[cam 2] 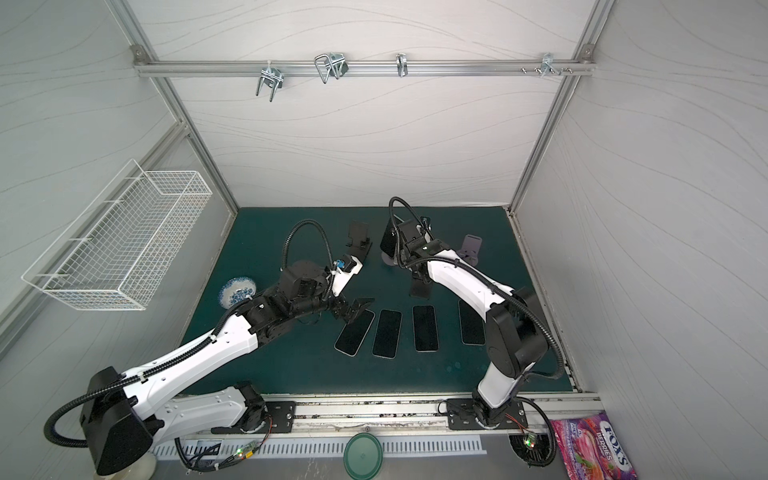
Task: Remove the phone from the phone stand
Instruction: 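Move the right gripper toward the pink-framed phone on the black stand, then lower the right gripper around the top edge of the pink-framed phone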
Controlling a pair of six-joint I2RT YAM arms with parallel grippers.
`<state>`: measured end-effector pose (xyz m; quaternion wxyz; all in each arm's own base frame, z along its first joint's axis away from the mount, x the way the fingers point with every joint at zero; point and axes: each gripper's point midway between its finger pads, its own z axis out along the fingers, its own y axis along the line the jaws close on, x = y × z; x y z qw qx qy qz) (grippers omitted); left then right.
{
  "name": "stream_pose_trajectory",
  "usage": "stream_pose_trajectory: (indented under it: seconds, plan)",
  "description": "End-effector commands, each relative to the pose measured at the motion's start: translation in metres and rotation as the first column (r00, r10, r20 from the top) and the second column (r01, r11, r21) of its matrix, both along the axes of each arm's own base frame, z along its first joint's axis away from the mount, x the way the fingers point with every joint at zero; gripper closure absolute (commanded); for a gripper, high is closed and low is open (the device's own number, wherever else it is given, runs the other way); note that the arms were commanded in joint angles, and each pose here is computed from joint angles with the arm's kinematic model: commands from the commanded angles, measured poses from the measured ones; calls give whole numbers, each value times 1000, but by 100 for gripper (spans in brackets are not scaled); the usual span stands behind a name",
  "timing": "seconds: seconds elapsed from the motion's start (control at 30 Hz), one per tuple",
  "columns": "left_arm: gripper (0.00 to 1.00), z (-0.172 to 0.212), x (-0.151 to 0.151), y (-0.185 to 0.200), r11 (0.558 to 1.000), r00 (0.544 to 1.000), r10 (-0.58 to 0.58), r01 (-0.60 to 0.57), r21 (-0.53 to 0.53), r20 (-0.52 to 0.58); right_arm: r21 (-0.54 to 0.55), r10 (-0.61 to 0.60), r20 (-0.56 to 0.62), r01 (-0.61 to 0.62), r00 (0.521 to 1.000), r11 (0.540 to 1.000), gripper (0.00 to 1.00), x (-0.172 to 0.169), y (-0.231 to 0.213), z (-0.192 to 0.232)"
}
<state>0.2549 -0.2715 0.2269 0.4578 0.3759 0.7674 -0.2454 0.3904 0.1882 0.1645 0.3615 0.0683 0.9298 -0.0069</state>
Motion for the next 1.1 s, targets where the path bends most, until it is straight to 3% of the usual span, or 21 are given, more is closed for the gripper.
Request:
stream_pose_trajectory:
  seconds: [0.0, 1.07]
  plan:
    - [1, 18, 5, -2, 1000, 999, 0, 1, -19, 54, -2, -11, 1, 11, 1000, 1000, 1, 4, -1, -2]
    - [1, 12, 4, -5, 1000, 999, -13, 13, -2, 48, -31, -44, 43, 45, 998, 998, 1, 1, -17, 15]
